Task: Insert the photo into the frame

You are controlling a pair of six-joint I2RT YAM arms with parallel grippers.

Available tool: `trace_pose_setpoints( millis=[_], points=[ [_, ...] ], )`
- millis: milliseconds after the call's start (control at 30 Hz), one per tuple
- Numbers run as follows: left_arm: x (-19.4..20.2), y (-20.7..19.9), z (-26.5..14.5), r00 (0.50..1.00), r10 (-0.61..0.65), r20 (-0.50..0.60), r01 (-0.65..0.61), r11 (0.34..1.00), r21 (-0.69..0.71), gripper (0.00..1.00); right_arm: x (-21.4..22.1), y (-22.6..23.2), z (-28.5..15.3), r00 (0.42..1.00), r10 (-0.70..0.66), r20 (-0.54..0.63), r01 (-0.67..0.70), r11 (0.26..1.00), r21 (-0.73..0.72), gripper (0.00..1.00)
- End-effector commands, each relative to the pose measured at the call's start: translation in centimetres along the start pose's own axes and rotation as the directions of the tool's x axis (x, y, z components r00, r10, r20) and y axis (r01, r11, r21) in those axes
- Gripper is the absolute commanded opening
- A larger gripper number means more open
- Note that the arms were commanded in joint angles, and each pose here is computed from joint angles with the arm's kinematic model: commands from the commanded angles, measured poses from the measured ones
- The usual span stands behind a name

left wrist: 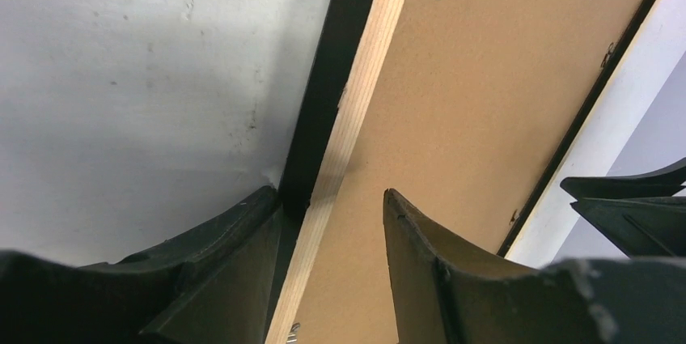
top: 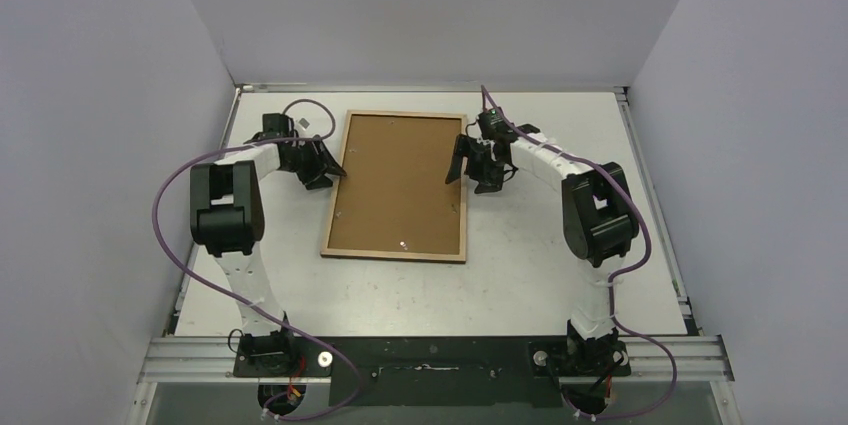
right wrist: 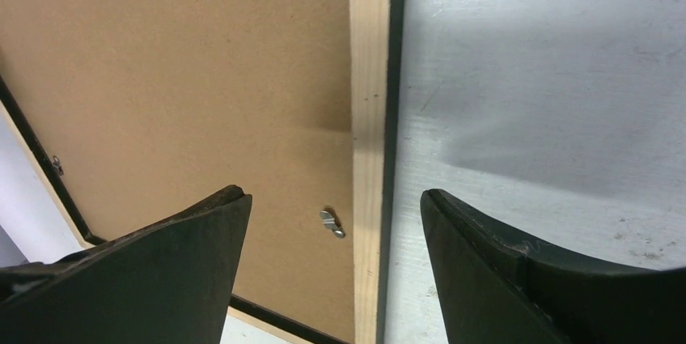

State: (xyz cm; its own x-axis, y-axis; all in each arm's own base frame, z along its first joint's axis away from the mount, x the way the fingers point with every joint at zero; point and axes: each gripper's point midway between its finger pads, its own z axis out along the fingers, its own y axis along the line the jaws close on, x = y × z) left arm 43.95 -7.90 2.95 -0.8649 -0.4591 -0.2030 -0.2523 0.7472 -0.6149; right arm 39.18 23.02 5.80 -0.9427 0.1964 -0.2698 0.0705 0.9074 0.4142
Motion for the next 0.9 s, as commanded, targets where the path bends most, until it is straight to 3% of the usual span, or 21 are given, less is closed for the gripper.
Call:
trace_pose_setpoints(
  millis=[0, 533, 867],
  points=[
    [2.1, -1.0, -0.5, 1.0, 0.015, -0.027, -0.015, 1.0, 0.004, 0.46, 0.5, 0.7, 0.3, 0.998, -0.057, -0.011, 0.057, 0.997, -0.043, 0.78],
    [5.7, -2.6, -0.4, 0.997, 0.059, -0.051, -0.06, 0.998, -0.015, 0.45, 6.0, -1.1, -1.3, 0.972, -0.204, -0.12, 0.205, 0.979, 0.004, 0.74],
    [5.7, -1.0, -1.9, 0.995, 0.097, 0.021, -0.093, 0.984, -0.15, 0.45, 5.8, -3.2, -3.3, 0.964, -0.263, -0.05, 0.267, 0.949, 0.165, 0.75]
  ],
)
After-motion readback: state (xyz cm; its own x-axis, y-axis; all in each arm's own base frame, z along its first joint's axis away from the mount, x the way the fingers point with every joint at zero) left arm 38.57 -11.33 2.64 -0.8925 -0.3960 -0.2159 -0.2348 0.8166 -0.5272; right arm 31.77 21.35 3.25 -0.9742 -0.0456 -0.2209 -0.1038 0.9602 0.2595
